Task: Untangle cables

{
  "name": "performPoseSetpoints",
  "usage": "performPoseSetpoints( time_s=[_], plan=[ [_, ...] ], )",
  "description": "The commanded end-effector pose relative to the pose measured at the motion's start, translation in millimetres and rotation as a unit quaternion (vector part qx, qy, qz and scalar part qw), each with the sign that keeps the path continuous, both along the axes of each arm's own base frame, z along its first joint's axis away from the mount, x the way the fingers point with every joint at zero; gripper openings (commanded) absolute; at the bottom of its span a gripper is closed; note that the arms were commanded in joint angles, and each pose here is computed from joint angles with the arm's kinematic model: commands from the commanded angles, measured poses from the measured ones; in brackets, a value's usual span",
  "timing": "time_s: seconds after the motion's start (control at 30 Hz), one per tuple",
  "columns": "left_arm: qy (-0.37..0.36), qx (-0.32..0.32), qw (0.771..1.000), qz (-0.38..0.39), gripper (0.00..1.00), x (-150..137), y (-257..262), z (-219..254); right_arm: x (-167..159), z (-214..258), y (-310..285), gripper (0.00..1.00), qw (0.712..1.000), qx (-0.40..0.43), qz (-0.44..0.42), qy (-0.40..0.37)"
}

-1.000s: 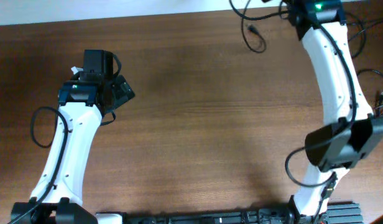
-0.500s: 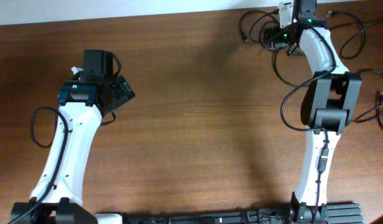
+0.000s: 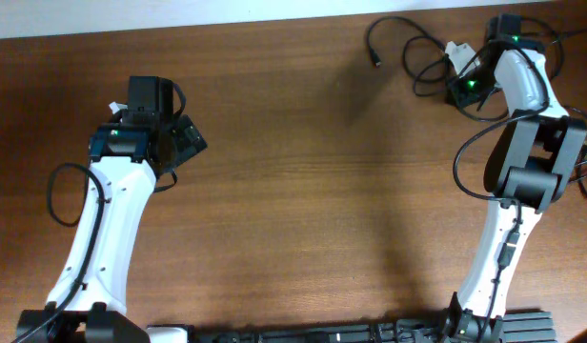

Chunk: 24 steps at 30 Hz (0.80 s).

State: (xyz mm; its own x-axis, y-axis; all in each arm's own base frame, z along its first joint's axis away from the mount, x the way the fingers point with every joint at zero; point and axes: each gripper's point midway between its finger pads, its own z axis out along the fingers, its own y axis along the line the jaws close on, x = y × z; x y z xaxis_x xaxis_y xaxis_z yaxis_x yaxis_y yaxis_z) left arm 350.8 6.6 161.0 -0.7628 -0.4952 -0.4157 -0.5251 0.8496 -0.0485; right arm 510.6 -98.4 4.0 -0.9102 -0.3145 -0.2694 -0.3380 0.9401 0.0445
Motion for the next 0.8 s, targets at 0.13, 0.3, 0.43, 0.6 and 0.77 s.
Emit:
performPoseSetpoints(
  time_s=[0.13, 0.3, 0.43, 0.6, 0.77],
  plan=[
    [-0.005, 0.006, 1.0, 0.0, 0.99, -2.3, 3.2, 4.4, 12.5, 85.7, 121.0, 0.04, 0.99, 0.132, -0.044, -0.004],
    [-0.005, 0.006, 1.0, 0.0, 0.99, -2.3, 3.2, 4.4, 34.5, 296.5, 179.4, 0.04, 0.912, 0.385, -0.022, -0.143],
    [-0.005, 0.006, 1.0, 0.0, 0.99, -2.2, 3.2, 4.5, 61.6, 358.7, 167.7, 0.04, 0.877, 0.305, 0.131, -0.348],
    [-0.005, 0.006, 1.0, 0.0, 0.99, -2.2, 3.2, 4.5, 55.9, 281.7, 178.9, 0.04, 0.865, 0.356, 0.205, -0.289],
    [-0.005, 0.006, 1.0, 0.0, 0.99, -2.3, 3.2, 4.4, 63.0, 245.6, 152.2, 0.04, 0.88, 0.334, 0.185, -0.281]
  ],
)
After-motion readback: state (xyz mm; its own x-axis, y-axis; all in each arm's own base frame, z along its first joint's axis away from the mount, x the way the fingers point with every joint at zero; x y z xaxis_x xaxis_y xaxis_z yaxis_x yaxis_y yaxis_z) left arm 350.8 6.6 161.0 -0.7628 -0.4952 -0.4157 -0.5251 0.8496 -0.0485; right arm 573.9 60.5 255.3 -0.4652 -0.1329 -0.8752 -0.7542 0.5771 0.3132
